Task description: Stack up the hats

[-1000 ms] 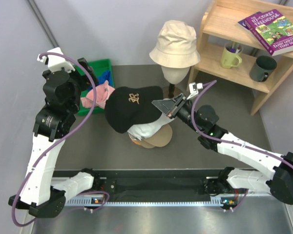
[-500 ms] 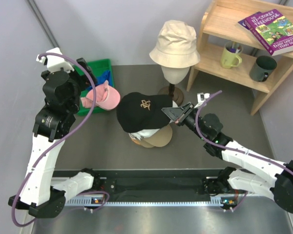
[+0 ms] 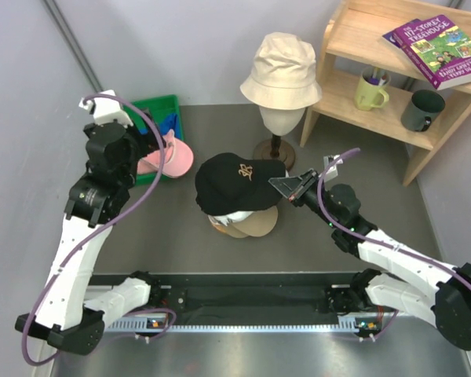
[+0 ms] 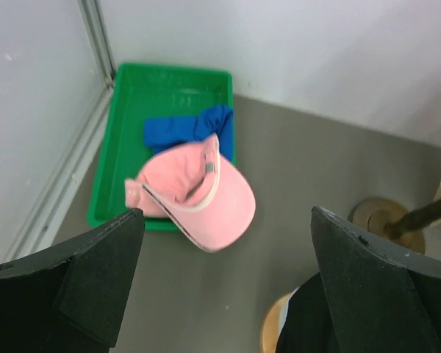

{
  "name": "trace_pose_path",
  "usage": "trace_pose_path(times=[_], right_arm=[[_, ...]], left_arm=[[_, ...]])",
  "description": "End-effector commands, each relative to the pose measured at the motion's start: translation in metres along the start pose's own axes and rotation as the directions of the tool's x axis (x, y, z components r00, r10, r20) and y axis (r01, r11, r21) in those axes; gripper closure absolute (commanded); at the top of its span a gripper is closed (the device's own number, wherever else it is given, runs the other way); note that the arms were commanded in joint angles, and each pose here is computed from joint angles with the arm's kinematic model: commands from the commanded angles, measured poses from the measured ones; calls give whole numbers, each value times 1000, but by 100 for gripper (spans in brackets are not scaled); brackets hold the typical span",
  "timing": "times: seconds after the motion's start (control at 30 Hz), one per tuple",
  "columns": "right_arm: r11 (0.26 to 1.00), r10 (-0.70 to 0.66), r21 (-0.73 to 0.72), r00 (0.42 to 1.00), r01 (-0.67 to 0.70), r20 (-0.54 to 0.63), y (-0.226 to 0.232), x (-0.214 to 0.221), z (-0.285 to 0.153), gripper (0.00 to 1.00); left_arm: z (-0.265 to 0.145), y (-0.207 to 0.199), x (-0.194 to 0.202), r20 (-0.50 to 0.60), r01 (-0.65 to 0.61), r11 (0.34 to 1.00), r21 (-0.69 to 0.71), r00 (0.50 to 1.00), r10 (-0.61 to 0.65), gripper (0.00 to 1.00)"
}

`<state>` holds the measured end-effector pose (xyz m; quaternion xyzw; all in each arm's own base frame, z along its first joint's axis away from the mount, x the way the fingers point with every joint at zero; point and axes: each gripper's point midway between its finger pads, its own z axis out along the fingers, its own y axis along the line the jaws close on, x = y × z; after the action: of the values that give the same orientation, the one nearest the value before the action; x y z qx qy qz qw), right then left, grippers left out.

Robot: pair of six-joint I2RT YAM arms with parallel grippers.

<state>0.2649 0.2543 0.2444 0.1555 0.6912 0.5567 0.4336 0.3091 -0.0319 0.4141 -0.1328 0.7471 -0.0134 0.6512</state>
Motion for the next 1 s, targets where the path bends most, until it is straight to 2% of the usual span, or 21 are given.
trace_pose_path(times=[0.0, 0.1, 0.17, 0.2, 0.27, 0.37, 0.47, 0.7, 0.97], right_arm=[[991, -22, 130, 1000, 24, -15, -38, 3, -8, 100], [986, -51, 161, 998, 54, -28, -46, 4, -13, 100], [981, -76, 176, 997, 79, -29, -52, 3, -17, 100], [977, -82, 193, 996, 87, -36, -58, 4, -19, 100], [971, -108, 207, 993, 116, -51, -65, 6, -22, 100], [962, -124, 237, 990, 137, -68, -77, 8, -25, 100], [947, -126, 286, 988, 146, -88, -94, 10, -27, 100], [873, -98, 462, 985, 154, -144, -148, 16, -39, 100], [756, -114, 613, 969, 227, -218, -190, 17, -57, 100]], left_arm=[[8, -12, 46, -107, 9, 998, 66, 994, -2, 1], [7, -16, 85, -196, -4, 992, 125, 980, 28, 1], [4, -25, 119, -257, -2, 977, 211, 965, 58, 1], [0, -28, 123, -252, 0, 970, 243, 966, 64, 1], [-8, -39, 149, -313, 17, 942, 336, 945, 95, 1], [-26, -62, 171, -382, 93, 874, 476, 918, 110, 2], [-37, -71, 193, -426, 168, 832, 528, 901, 88, 3], [-43, -70, 224, -487, 272, 820, 504, 873, 10, 4], [-40, -64, 256, -550, 294, 836, 464, 835, 12, 5]])
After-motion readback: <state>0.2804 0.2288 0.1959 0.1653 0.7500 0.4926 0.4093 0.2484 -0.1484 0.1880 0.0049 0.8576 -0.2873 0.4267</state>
